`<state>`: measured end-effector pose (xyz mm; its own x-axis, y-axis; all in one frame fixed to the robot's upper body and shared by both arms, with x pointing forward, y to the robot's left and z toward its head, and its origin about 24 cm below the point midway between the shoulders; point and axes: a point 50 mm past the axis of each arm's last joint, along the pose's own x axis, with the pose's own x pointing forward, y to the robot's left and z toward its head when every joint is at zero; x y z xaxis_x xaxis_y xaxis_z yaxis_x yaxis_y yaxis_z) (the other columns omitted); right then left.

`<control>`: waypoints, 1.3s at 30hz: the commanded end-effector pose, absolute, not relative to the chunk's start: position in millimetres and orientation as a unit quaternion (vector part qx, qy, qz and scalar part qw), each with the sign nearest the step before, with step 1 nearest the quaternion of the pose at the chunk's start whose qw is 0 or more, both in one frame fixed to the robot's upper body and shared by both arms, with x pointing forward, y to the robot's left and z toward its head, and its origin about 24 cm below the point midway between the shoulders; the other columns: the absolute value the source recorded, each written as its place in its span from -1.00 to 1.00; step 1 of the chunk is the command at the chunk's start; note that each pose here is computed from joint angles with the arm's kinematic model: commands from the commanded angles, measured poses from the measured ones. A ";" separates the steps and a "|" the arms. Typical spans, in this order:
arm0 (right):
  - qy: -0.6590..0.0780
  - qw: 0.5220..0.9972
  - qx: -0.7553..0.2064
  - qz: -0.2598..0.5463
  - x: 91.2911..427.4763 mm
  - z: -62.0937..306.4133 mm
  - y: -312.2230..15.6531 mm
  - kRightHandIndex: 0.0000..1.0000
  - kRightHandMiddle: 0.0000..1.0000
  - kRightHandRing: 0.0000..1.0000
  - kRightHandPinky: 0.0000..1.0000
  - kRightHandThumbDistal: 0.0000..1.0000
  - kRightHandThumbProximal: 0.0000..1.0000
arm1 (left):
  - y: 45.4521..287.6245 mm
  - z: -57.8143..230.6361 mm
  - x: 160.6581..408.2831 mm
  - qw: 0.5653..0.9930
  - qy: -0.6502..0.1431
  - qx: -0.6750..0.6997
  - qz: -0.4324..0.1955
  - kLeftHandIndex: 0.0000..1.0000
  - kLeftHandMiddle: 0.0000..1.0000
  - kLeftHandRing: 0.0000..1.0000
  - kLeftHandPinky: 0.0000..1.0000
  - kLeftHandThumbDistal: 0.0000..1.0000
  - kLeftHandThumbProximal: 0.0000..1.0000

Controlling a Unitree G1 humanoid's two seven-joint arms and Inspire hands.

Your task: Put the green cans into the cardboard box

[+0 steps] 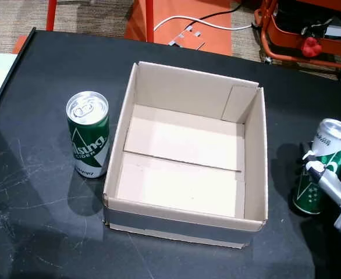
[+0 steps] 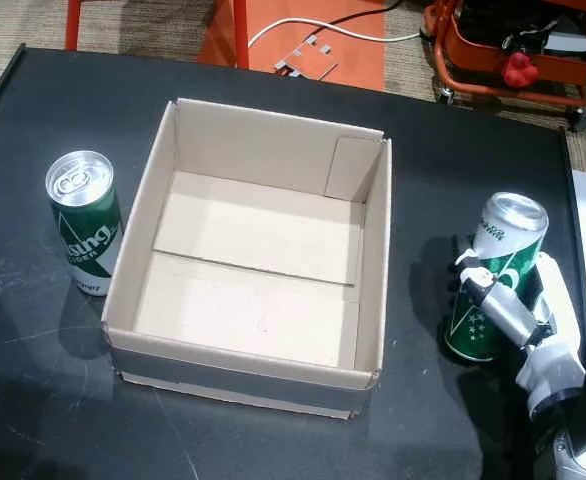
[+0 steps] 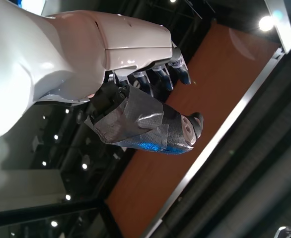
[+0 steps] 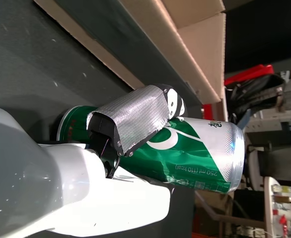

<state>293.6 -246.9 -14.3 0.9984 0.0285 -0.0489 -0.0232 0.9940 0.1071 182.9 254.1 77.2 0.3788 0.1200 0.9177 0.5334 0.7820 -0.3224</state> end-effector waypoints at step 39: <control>-0.239 0.875 -0.218 0.359 385.4 163.1 -90.4 -0.41 -0.48 -0.42 -0.27 -0.99 -0.48 | 218.7 72.2 207.4 0.754 -0.558 -0.319 -0.135 0.34 0.51 0.71 0.77 0.13 -0.42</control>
